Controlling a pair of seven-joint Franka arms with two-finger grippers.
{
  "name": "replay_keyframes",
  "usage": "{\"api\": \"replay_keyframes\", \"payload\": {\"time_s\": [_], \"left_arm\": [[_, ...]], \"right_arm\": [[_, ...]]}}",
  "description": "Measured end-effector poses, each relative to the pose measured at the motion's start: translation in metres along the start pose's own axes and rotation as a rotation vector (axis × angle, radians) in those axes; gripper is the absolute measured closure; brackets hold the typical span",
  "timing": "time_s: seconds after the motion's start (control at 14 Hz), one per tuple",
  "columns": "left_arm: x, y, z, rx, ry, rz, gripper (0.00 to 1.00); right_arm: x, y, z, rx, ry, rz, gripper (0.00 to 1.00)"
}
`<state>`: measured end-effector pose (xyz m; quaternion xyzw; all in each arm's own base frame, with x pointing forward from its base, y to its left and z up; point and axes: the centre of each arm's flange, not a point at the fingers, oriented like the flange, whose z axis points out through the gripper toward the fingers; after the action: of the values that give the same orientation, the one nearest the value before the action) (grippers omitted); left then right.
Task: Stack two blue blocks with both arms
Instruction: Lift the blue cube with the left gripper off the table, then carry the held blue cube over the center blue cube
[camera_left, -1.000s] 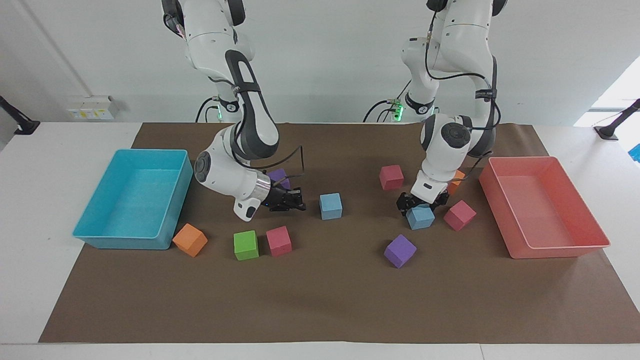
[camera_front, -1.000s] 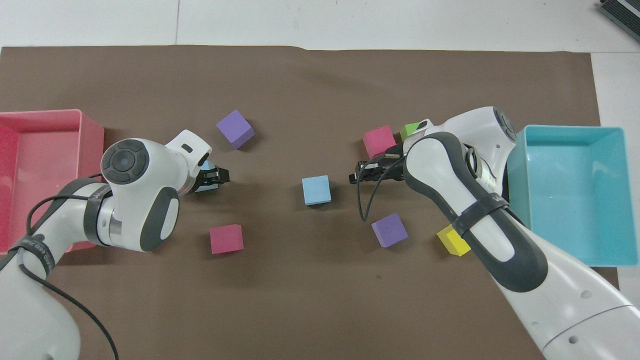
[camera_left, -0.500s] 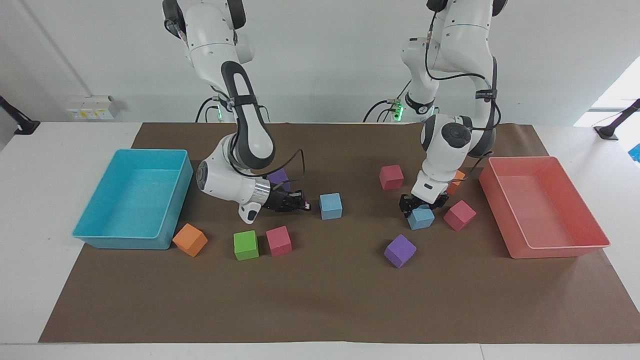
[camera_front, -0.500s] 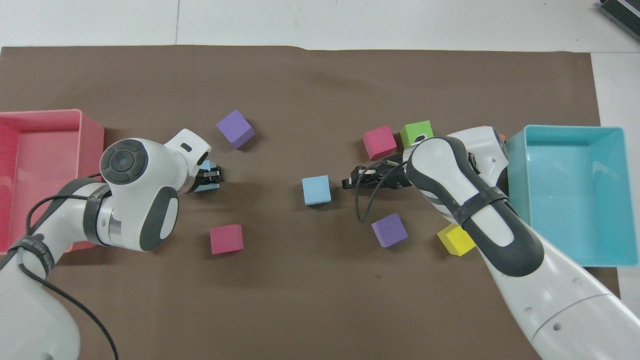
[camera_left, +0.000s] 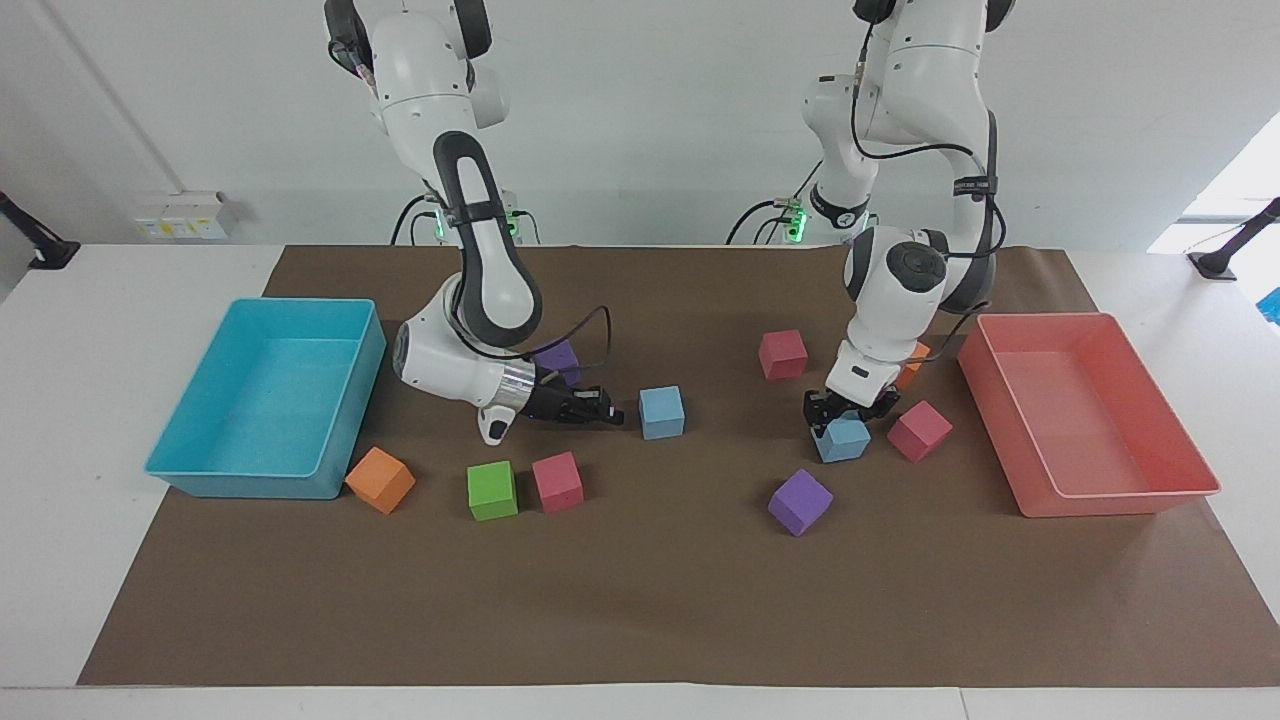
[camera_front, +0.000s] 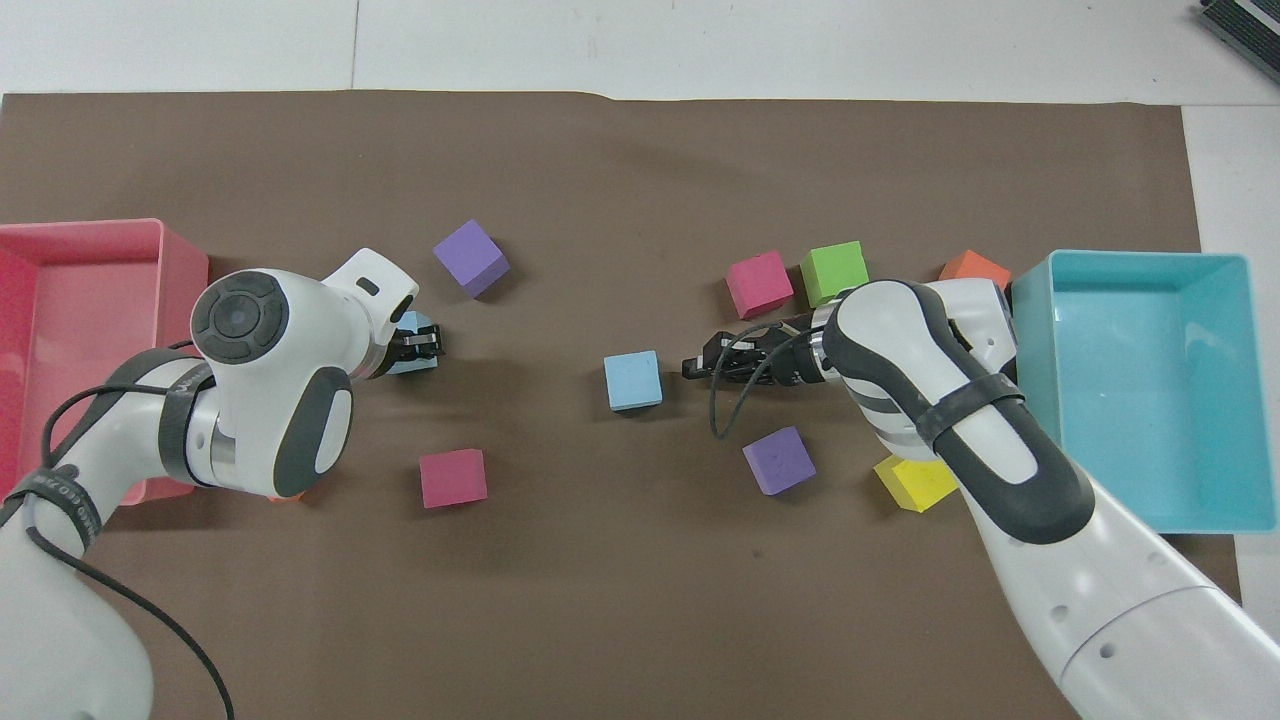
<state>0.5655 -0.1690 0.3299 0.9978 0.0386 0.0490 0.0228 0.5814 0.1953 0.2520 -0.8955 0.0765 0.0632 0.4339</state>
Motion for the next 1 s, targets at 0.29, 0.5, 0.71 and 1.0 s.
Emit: {"api": "replay_keyframes", "payload": {"time_s": [0.29,0.5,0.71,1.0], "left_arm": [[0.016,0.018,-0.062,0.013,-0.030,0.025,0.41],[0.020,0.048,-0.094,0.022,-0.010,0.080,0.41],[0.019,0.086,-0.105,0.011,0.019,0.106,0.41],[0.005,0.144,-0.104,-0.005,0.025,0.089,0.41]], "right_arm": [[-0.001,0.002,0.000,-0.003,0.006,0.005,0.99],[-0.001,0.003,0.000,-0.005,0.007,0.006,0.99],[-0.001,0.003,0.000,-0.007,0.010,0.007,0.99],[-0.001,0.003,0.000,-0.007,0.010,0.007,0.99]]}}
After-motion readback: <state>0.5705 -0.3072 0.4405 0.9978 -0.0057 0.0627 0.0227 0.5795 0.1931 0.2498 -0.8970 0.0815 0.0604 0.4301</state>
